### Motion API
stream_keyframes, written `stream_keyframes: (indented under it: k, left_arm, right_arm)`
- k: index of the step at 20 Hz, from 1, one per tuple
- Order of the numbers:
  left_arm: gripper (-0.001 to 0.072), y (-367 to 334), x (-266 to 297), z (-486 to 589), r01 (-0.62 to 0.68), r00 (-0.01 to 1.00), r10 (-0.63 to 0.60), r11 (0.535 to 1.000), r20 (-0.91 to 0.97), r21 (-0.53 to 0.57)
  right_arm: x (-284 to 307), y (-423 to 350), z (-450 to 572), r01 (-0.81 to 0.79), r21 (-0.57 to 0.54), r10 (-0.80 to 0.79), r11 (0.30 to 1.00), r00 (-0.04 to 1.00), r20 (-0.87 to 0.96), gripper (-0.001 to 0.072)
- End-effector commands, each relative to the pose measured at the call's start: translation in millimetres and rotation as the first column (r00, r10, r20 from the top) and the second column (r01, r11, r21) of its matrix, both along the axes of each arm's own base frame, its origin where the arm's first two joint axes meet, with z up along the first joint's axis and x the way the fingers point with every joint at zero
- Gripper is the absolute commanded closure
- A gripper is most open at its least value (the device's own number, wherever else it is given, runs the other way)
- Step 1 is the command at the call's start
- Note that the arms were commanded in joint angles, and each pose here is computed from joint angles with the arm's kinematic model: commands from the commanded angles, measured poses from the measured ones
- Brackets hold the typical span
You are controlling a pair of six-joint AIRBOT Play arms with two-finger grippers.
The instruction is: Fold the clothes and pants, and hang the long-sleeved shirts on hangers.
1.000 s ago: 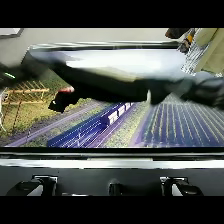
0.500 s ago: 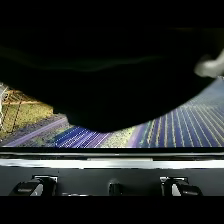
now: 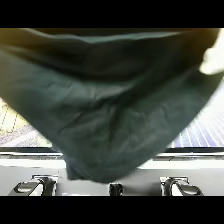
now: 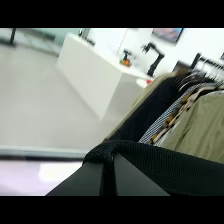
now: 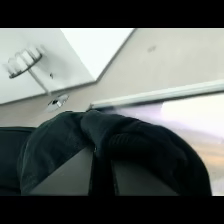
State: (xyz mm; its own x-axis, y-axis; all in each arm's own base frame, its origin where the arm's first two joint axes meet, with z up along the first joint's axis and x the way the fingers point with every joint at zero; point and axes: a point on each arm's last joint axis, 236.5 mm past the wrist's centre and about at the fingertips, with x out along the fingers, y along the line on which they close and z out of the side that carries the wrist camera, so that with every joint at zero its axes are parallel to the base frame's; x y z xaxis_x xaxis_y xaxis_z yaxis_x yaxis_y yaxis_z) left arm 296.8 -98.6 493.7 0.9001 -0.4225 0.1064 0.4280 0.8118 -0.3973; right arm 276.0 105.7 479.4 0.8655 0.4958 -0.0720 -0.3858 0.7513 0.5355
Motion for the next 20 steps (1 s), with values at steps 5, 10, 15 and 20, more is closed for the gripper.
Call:
stream_keyframes:
  k: [5, 10, 15, 20]
  left_arm:
    - [0.0677, -25, 208, -182, 0.018, 0.942, 0.000, 0.999, -0.336, 0.050]
    - [0.0677, -29, 292, -332, -0.061, 0.828, 0.035, 0.998, -0.559, -0.028]
    - [0.0665, -53, 268, -437, 0.032, 0.598, -0.052, 0.999, -0.800, -0.041]
    - [0.0010, -26, 236, -417, -0.003, 0.491, -0.084, 0.995, -0.867, -0.098]
  right_arm:
    - [209, 27, -177, -0.080, 0.115, 0.121, 0.990, 0.903, -0.413, 0.0660]
    - [320, 61, -330, 0.004, 0.111, 0.054, 0.994, 0.855, -0.517, 0.0660]
    - [307, 80, -433, -0.055, 0.102, 0.112, 0.993, 0.687, -0.718, 0.0481]
    - [258, 5, -412, -0.177, 0.012, 0.120, 0.984, 0.615, -0.779, 0.0185]
